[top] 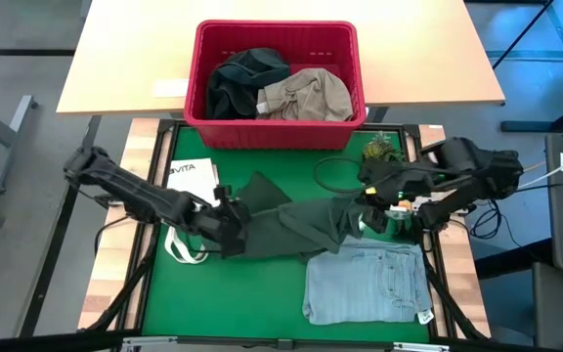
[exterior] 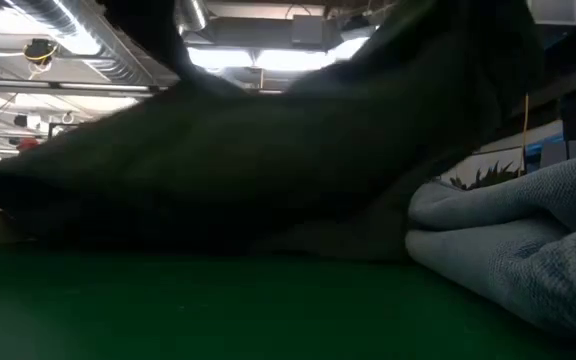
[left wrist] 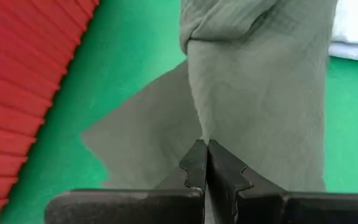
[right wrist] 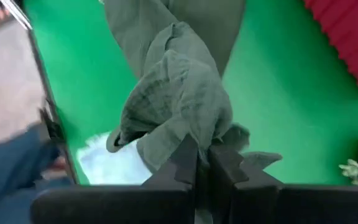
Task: Fold Laundry from Bin
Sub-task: Fold the green shirt
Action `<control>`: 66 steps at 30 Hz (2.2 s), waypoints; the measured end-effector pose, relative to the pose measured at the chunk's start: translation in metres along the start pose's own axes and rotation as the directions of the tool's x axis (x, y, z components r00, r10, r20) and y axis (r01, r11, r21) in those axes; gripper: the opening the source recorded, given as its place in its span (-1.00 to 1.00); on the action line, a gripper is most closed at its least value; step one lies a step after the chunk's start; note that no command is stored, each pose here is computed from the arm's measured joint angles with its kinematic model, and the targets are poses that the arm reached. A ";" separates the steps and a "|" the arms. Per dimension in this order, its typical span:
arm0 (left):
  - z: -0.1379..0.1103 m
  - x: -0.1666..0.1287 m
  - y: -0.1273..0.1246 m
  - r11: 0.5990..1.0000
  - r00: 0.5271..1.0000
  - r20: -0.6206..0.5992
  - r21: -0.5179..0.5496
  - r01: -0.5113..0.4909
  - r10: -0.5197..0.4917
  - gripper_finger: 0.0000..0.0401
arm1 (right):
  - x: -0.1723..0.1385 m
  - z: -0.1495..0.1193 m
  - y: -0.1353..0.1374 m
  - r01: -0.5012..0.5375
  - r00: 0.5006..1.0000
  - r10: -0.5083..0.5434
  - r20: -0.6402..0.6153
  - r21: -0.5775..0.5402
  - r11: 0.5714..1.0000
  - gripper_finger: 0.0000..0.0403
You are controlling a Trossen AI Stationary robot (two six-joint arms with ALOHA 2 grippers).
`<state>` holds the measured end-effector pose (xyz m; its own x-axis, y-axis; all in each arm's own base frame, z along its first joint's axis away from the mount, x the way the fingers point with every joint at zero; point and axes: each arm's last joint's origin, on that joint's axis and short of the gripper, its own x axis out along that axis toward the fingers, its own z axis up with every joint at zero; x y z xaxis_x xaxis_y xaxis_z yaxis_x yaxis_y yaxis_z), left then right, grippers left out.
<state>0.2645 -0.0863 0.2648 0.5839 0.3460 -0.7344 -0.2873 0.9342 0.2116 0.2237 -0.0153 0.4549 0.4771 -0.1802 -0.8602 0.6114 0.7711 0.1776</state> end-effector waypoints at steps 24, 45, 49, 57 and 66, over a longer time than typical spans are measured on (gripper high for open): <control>0.013 0.083 0.025 0.997 0.991 -0.124 0.075 -0.032 0.041 -0.28 | 0.087 0.006 -0.082 0.399 0.892 -0.407 -0.198 -0.082 0.913 -0.92; 0.051 0.067 -0.014 0.938 0.898 0.271 0.124 0.323 -0.345 -0.32 | 0.092 0.008 -0.083 0.378 0.904 -0.386 -0.186 -0.077 0.923 -0.92; 0.047 0.066 -0.037 0.919 0.873 0.288 0.138 0.368 -0.393 -0.36 | 0.092 0.008 -0.083 0.378 0.903 -0.386 -0.186 -0.077 0.922 -0.92; 0.032 0.100 -0.082 0.907 0.848 0.321 0.169 0.387 -0.421 -0.37 | 0.093 0.008 -0.083 0.377 0.905 -0.385 -0.183 -0.075 0.923 -0.92; 0.004 0.152 -0.106 0.926 0.884 0.279 0.157 0.343 -0.375 -0.37 | 0.093 0.008 -0.083 0.377 0.905 -0.384 -0.181 -0.075 0.923 -0.92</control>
<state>0.3868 -0.1323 0.1337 0.8359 -0.0196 -0.5485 0.0530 0.9976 0.0451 0.2223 -0.1014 0.3645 0.0828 -0.3489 -0.9335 0.6971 0.6897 -0.1959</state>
